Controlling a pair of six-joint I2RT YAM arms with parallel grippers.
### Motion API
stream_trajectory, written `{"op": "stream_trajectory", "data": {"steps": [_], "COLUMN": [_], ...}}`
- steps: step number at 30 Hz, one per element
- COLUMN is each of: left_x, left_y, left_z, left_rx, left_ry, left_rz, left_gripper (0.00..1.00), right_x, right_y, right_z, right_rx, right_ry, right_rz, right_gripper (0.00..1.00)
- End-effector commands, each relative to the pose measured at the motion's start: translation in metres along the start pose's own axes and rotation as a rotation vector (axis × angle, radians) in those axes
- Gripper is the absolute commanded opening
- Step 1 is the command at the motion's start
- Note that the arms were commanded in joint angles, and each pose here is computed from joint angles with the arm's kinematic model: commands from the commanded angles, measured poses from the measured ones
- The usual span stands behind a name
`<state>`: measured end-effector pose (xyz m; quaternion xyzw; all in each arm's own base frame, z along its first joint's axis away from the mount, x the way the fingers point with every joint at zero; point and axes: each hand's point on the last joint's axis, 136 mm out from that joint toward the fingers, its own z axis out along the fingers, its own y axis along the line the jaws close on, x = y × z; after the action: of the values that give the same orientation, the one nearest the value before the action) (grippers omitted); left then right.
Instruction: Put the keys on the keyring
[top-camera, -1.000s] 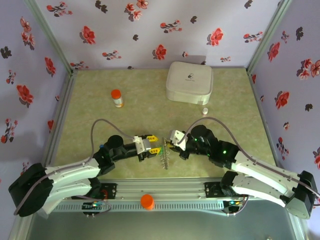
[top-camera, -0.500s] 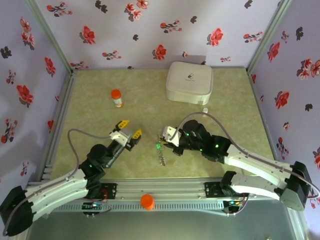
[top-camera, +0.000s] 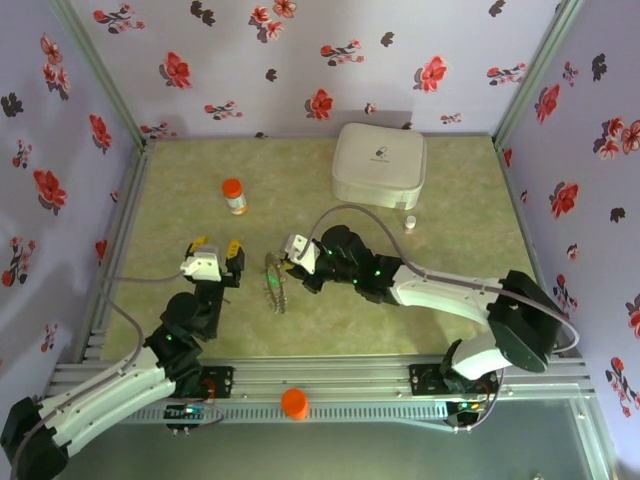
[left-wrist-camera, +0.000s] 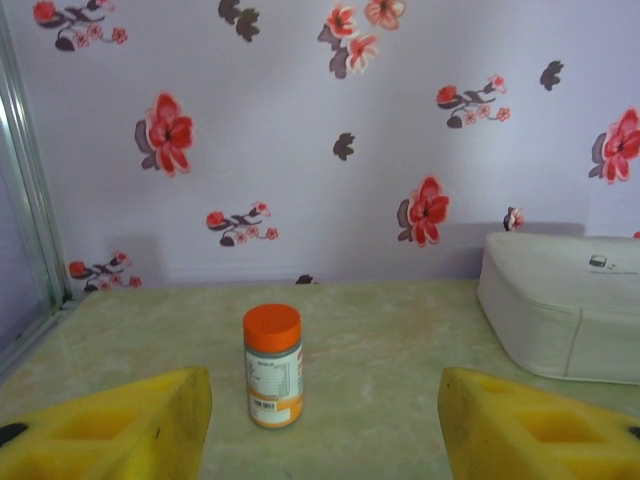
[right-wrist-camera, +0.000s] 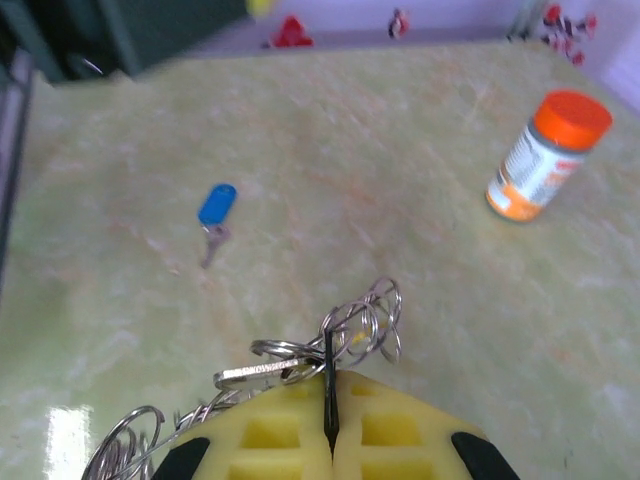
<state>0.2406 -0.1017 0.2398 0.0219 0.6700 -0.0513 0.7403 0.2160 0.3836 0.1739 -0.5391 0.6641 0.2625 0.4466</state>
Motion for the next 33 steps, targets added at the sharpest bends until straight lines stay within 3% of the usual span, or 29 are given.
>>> {"op": "stream_trajectory", "data": {"steps": [1, 5, 8, 18, 24, 29, 33], "left_x": [0.011, 0.015, 0.018, 0.023, 0.023, 0.024, 0.026], "left_y": [0.006, 0.001, 0.001, 0.001, 0.000, -0.002, -0.007], "left_z": [0.001, 0.003, 0.004, 0.005, 0.006, 0.008, 0.009], "left_rx": [-0.036, -0.013, -0.013, -0.009, -0.004, 0.011, 0.037], "left_ry": [0.026, 0.037, 0.045, 0.052, 0.055, 0.067, 0.084], "left_rz": [-0.034, -0.022, -0.014, 0.019, 0.032, 0.049, 0.063], "left_gripper": [0.62, 0.62, 0.62, 0.62, 0.62, 0.62, 0.62], "right_x": [0.030, 0.099, 0.123, 0.179, 0.198, 0.211, 0.215], "right_y": [-0.022, -0.036, -0.039, -0.043, -0.044, -0.056, -0.060], "right_z": [-0.006, -0.032, -0.048, -0.077, -0.084, -0.090, -0.099], "right_rx": [0.062, 0.083, 0.076, 0.073, 0.068, 0.135, 0.160], "right_ry": [0.122, 0.509, 0.649, 0.938, 1.029, 1.106, 1.137], "right_rz": [-0.010, -0.188, -0.269, -0.369, -0.396, -0.382, -0.369], "right_gripper": [0.00, 0.00, 0.00, 0.00, 0.00, 0.18, 0.24]}}
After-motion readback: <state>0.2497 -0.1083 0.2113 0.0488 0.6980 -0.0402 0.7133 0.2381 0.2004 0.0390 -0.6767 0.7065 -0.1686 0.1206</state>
